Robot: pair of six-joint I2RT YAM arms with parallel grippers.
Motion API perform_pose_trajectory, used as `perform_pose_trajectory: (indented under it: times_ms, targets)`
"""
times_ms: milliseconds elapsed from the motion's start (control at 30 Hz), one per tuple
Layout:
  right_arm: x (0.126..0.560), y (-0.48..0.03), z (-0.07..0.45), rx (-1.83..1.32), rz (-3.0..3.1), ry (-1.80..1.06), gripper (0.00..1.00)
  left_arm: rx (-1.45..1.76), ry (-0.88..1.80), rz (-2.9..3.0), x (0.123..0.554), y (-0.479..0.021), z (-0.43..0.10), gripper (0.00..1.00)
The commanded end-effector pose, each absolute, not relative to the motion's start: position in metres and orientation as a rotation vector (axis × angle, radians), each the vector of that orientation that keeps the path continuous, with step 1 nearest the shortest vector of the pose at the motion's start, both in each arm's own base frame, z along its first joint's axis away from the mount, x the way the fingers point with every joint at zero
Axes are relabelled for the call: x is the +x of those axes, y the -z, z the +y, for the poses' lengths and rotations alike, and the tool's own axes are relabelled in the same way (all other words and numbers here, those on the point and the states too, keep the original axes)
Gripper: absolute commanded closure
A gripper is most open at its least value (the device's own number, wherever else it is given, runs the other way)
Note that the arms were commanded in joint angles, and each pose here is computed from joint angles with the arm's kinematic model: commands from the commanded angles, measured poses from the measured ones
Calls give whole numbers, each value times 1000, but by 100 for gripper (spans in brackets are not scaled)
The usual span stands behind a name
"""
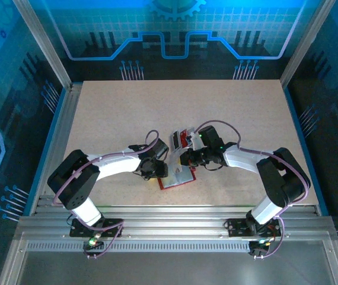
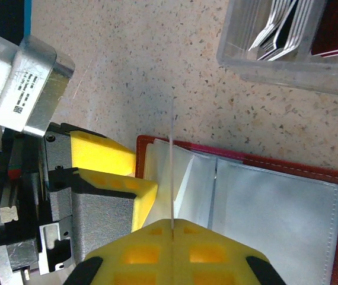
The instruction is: Put the credit cards into the card holder
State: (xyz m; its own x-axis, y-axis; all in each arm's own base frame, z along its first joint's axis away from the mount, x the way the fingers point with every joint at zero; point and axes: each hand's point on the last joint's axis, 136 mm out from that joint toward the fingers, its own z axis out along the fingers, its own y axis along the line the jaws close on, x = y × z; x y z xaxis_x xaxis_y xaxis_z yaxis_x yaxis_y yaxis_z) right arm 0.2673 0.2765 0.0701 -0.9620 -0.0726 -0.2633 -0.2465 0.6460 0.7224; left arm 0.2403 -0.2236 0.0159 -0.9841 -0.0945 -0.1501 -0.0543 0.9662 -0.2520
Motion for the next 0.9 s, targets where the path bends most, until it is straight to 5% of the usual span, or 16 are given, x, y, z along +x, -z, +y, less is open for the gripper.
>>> perform_pose_trajectory:
  times_ms: [0,867]
  targets:
    - [265,-63,275,-236,2679,-1238,100,-144,234,3046,216,5,-201,53]
    - [231,-25,262,-202,2861,-1162,100,-146,245,3044,215,7,-201,53]
